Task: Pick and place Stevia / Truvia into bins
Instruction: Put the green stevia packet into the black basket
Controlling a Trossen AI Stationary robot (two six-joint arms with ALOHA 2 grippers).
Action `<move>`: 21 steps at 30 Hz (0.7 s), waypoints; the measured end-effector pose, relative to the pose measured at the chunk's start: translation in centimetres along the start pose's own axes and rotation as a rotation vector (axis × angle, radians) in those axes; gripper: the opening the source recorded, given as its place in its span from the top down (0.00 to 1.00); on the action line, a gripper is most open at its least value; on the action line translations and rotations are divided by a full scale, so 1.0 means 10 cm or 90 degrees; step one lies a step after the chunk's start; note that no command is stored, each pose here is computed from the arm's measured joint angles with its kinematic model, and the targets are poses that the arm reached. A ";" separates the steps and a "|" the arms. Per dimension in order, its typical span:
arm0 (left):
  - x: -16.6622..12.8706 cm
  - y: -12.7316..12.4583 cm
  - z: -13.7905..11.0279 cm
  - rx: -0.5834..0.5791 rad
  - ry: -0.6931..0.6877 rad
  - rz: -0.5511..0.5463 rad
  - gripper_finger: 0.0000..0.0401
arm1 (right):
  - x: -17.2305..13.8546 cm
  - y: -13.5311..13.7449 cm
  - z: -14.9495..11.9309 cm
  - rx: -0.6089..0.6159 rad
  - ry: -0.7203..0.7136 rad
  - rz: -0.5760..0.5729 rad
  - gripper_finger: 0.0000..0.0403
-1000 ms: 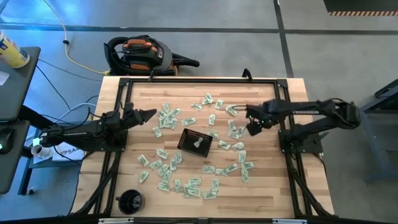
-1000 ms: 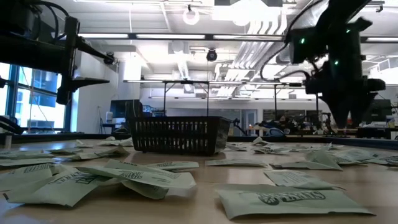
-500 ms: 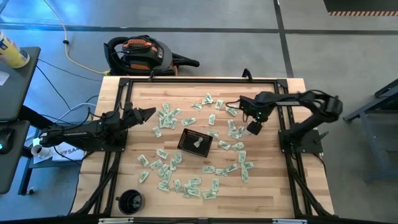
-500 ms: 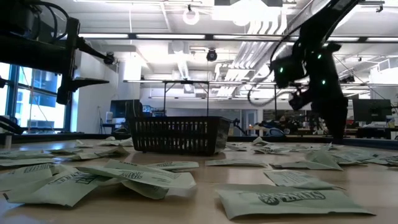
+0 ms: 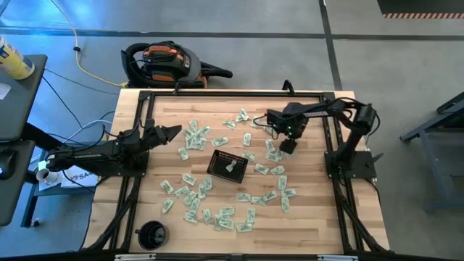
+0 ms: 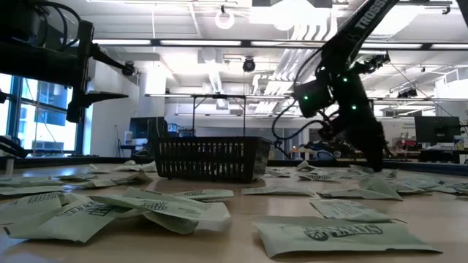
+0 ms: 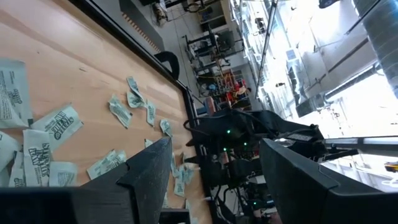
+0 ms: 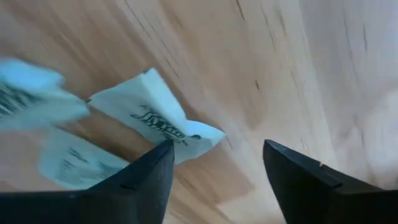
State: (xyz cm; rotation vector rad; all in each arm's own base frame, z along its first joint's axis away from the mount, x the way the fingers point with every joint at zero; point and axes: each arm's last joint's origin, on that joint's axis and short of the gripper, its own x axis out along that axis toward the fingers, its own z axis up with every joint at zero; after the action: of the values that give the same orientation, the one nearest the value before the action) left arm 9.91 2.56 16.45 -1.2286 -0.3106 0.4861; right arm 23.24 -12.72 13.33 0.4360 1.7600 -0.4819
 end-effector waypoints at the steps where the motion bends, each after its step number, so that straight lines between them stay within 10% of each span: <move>1: 0.00 0.00 0.00 0.000 0.000 0.000 0.31 | -0.02 0.00 0.02 0.001 -0.008 0.004 0.47; 12: 0.00 0.00 0.00 0.002 0.000 0.000 0.31 | -0.03 0.04 0.09 0.031 -0.039 0.063 0.96; 21: 0.00 0.00 0.00 0.002 0.001 -0.001 0.31 | -0.30 0.17 0.17 0.041 -0.100 0.086 0.99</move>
State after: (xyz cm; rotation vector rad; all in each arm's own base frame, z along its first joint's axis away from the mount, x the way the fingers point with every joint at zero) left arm 9.91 2.56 16.45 -1.2252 -0.3086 0.4846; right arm 26.18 -12.33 15.71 0.5453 1.5561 -0.4651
